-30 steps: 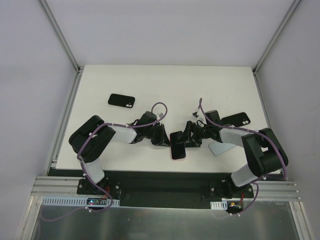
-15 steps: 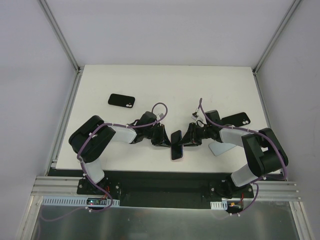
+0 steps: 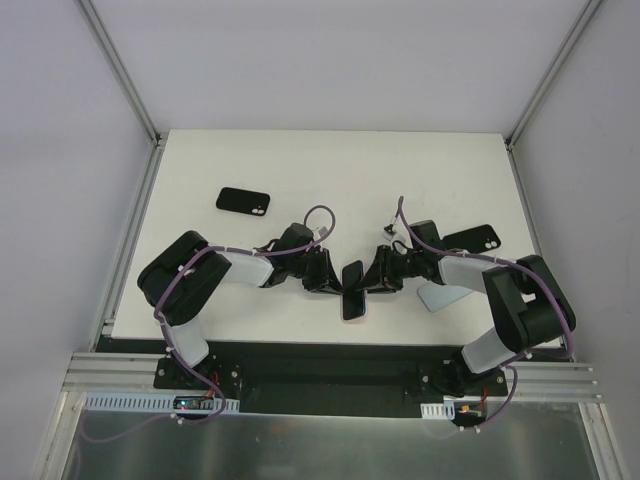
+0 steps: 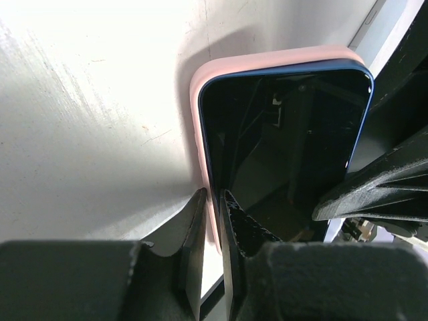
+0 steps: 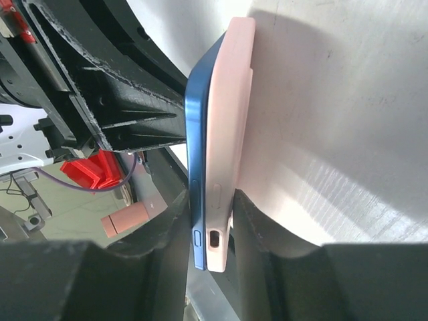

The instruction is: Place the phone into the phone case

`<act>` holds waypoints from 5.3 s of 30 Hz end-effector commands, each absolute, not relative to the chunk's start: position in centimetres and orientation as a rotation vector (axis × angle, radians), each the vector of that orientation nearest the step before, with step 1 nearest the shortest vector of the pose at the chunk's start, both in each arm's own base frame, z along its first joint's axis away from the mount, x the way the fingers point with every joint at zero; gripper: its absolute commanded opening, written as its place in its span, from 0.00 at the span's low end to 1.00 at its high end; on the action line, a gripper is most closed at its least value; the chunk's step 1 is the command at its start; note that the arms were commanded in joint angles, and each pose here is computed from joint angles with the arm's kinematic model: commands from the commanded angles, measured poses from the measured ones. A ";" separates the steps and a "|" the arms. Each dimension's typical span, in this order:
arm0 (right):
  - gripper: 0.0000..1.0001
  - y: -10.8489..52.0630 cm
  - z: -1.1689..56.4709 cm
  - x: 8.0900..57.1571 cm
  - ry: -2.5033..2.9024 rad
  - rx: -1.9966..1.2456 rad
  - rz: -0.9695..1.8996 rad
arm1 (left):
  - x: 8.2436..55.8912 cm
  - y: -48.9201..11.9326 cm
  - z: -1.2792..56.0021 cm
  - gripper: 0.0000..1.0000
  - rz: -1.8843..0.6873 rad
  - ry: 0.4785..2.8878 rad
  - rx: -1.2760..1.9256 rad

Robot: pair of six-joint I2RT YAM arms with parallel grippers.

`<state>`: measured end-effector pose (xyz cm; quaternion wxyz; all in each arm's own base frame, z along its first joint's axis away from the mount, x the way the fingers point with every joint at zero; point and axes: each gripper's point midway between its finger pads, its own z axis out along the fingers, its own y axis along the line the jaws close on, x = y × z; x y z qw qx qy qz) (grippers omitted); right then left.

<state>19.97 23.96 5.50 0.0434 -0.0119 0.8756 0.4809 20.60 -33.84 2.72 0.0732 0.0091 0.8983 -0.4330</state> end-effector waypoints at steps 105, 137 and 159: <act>0.78 23.7 25.1 15.5 2.002 -0.407 1.401 | 10.9 -30.3 23.5 0.00 -1.955 1.799 0.964; 0.16 27.2 27.9 14.5 1.946 -0.576 1.590 | 13.6 -31.8 19.5 0.00 -1.818 2.147 0.809; 0.57 23.4 22.1 18.5 2.335 -0.094 1.027 | 20.5 -32.3 16.6 0.00 -1.613 2.339 0.477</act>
